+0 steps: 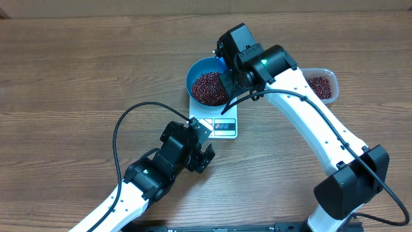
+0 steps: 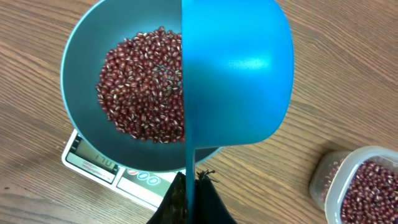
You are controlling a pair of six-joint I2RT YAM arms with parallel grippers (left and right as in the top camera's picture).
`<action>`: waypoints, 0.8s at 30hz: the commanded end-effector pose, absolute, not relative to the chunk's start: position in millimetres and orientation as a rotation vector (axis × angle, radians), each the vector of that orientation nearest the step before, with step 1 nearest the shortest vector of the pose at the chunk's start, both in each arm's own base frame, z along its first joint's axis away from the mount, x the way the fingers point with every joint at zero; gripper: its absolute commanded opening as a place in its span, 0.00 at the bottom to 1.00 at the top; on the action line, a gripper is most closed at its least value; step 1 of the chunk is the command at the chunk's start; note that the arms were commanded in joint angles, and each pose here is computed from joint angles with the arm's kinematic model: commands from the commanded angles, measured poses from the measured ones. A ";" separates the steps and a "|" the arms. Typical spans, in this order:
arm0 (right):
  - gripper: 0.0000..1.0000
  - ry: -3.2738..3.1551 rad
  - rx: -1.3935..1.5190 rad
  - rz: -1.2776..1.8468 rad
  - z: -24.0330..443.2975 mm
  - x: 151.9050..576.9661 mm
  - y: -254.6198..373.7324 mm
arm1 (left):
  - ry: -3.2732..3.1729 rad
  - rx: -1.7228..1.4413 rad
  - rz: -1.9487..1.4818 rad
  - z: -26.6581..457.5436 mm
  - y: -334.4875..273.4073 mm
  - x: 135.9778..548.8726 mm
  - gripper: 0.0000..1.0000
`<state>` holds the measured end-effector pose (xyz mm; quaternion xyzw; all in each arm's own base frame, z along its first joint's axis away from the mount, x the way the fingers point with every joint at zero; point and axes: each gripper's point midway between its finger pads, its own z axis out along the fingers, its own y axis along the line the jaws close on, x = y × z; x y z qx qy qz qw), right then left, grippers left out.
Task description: Scoop item into bowl and weigh 150g on scale
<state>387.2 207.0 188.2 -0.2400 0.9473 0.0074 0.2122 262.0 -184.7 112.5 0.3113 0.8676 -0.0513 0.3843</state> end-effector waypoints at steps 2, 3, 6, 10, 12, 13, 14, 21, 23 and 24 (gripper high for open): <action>0.04 2.559 -0.651 0.013 216.4 388.9 207.2 | 2.205 0.800 -0.125 112.5 -182.7 261.4 0.99; 0.04 2.558 -0.654 0.015 216.4 388.5 208.1 | 2.205 0.800 -0.125 112.5 -182.7 261.4 1.00; 0.04 2.559 -0.655 0.015 216.2 387.9 208.5 | 2.205 0.800 -0.125 112.5 -182.7 261.4 1.00; 0.04 2.566 -0.657 0.012 215.4 386.5 207.6 | 2.205 0.800 -0.125 112.5 -182.7 261.4 1.00; 0.04 2.566 -0.658 0.017 215.3 386.3 208.2 | 2.206 0.800 -0.125 112.5 -182.6 261.5 1.00; 0.04 2.567 -0.661 0.023 215.3 386.0 208.9 | 2.205 0.800 -0.125 112.5 -182.7 261.4 1.00; 0.04 2.568 -0.663 0.031 215.2 385.5 209.8 | 2.205 0.800 -0.125 112.5 -182.7 261.4 0.99; 0.04 2.594 -0.715 0.253 214.0 370.1 234.6 | 2.205 0.800 -0.125 112.5 -182.7 261.4 1.00; 0.04 2.605 -0.708 0.306 214.2 366.3 239.4 | 2.205 0.800 -0.125 112.5 -182.7 261.4 1.00; 0.04 2.614 -0.681 0.317 214.3 366.2 240.0 | 2.205 0.800 -0.125 112.5 -182.7 261.4 1.00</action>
